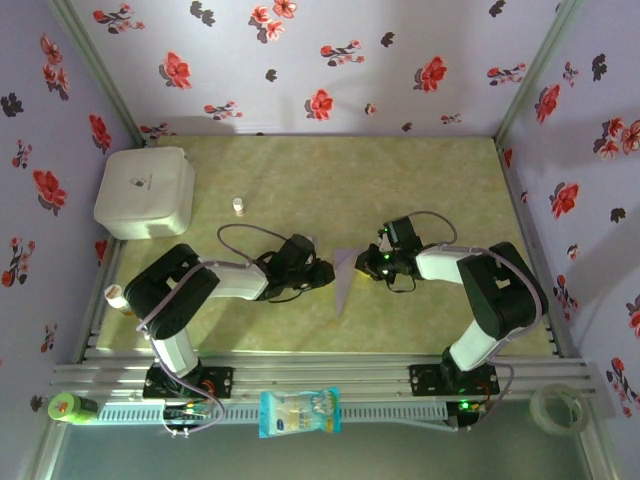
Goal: Fold a paper plane with a square sheet of paper (pick it up from the middle)
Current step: Turn over a paper plane at the center of the table.
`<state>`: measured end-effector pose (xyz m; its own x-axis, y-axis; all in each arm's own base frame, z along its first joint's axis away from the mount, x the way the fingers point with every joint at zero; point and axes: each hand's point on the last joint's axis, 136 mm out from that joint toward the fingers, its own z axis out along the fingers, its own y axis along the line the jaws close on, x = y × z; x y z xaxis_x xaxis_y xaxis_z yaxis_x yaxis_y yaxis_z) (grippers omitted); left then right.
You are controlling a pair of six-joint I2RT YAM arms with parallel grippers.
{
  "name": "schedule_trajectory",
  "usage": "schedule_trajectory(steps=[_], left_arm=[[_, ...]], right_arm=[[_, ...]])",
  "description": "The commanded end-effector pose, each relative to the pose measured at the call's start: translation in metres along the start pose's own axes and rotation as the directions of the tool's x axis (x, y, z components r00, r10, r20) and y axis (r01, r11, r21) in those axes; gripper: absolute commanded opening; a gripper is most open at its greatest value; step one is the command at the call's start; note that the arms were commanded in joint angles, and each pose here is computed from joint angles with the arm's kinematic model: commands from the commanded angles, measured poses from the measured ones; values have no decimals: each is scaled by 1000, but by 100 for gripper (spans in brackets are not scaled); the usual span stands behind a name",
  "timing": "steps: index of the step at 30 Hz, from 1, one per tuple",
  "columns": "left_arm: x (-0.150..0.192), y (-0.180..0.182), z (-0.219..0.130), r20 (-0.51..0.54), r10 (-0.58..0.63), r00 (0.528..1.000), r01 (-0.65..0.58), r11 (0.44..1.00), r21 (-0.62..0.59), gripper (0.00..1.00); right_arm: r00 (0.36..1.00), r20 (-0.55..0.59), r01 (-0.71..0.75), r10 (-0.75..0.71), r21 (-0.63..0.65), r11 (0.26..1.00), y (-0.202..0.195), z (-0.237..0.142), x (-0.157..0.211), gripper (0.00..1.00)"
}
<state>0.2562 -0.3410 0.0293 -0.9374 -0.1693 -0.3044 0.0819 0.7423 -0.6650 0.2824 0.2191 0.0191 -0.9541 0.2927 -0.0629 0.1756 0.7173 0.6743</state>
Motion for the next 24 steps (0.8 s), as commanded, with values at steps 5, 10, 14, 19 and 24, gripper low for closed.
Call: schedule_trajectory(steps=[5, 10, 14, 19, 24], left_arm=[[0, -17, 8, -31, 41, 999, -39, 997, 68, 28], [12, -12, 11, -85, 40, 996, -35, 997, 63, 29], [22, -12, 7, -113, 45, 993, -36, 996, 79, 30], [30, -16, 3, -142, 51, 989, -35, 994, 108, 30], [37, -16, 3, -168, 42, 985, -23, 993, 115, 29]], right_arm=[[1000, -21, -18, 18, 4, 1000, -4, 5, 6, 15], [1000, -21, -20, 20, 7, 1000, -5, 5, 7, 15], [1000, -19, -17, 17, 8, 1000, -5, 5, 6, 15], [999, -26, -21, 21, 12, 1000, -7, 6, 8, 15], [999, -27, -22, 23, 16, 1000, -9, 6, 9, 15]])
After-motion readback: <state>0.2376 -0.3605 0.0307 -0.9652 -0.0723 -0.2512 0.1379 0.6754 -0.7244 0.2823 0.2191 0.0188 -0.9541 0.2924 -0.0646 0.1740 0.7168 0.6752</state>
